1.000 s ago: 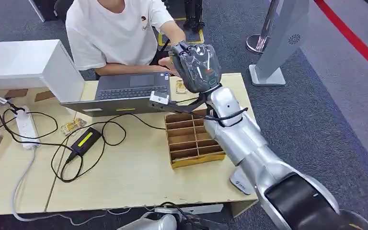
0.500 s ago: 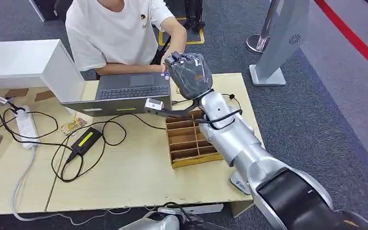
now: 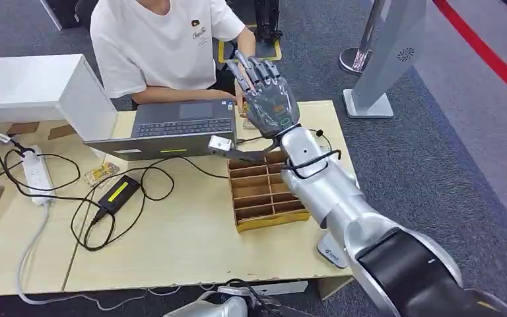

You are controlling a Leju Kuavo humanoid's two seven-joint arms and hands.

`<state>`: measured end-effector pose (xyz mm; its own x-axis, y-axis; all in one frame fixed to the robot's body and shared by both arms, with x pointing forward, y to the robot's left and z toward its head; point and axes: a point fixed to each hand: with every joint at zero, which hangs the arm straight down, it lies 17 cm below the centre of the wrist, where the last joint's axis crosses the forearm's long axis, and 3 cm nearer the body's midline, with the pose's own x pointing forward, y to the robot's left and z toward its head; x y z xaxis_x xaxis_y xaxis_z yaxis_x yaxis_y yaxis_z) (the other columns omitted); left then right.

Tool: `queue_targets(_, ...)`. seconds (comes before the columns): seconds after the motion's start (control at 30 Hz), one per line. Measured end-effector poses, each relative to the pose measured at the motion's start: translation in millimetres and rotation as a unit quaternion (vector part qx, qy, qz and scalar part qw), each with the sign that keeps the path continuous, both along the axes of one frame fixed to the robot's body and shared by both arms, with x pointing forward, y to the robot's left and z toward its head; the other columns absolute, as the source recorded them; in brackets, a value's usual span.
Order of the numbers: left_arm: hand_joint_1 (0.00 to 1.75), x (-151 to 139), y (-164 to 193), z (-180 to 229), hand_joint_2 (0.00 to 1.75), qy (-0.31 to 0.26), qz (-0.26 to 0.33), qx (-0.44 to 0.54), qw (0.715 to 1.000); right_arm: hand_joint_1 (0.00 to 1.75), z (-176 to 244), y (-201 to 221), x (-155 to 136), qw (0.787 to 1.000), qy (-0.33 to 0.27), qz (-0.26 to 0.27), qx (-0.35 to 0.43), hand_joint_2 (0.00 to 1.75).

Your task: Pass the card to the sensor for recognition and then transmit it.

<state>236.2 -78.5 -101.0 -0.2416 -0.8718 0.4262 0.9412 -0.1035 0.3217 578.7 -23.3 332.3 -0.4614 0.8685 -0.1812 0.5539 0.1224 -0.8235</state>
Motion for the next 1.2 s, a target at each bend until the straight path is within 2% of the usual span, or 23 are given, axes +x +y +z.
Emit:
queue_targets(0.1,0.00,-1,-1,0,1.75,0.008,0.010,-0.005,1.000,0.00,1,-31,24,0.997,-0.001,-0.063,-0.051,1.75)
queue_targets(0.23,0.00,-1,-1,0,1.75,0.016,0.018,-0.009,1.000,0.00,17,-103,62,0.984,0.010,-0.153,-0.093,1.75)
queue_targets(0.3,0.00,-1,1,-1,1.75,0.017,0.020,-0.009,1.000,0.00,28,-132,73,0.978,0.008,-0.179,-0.105,1.75)
queue_targets(0.43,0.00,0,3,-3,1.75,0.020,0.024,-0.007,0.999,0.00,36,-179,86,0.965,0.018,-0.236,-0.112,1.75)
queue_targets(0.63,0.00,2,10,-9,1.75,0.020,0.032,-0.003,0.999,0.00,56,-292,98,0.929,0.034,-0.349,-0.122,1.75)
queue_targets(0.73,0.00,4,18,-13,1.75,0.021,0.036,0.006,0.999,0.00,51,-378,91,0.896,0.058,-0.423,-0.121,1.75)
queue_targets(0.8,0.00,4,19,-14,1.75,0.021,0.037,0.008,0.999,0.00,48,-403,87,0.886,0.065,-0.443,-0.117,1.75)
queue_targets(0.93,0.00,5,26,-18,1.75,0.021,0.041,0.019,0.999,0.00,28,-490,63,0.850,0.089,-0.504,-0.123,1.75)
queue_targets(1.2,0.00,5,32,-22,1.75,0.024,0.042,0.029,0.998,0.00,-39,-591,9,0.801,0.146,-0.569,-0.112,1.75)
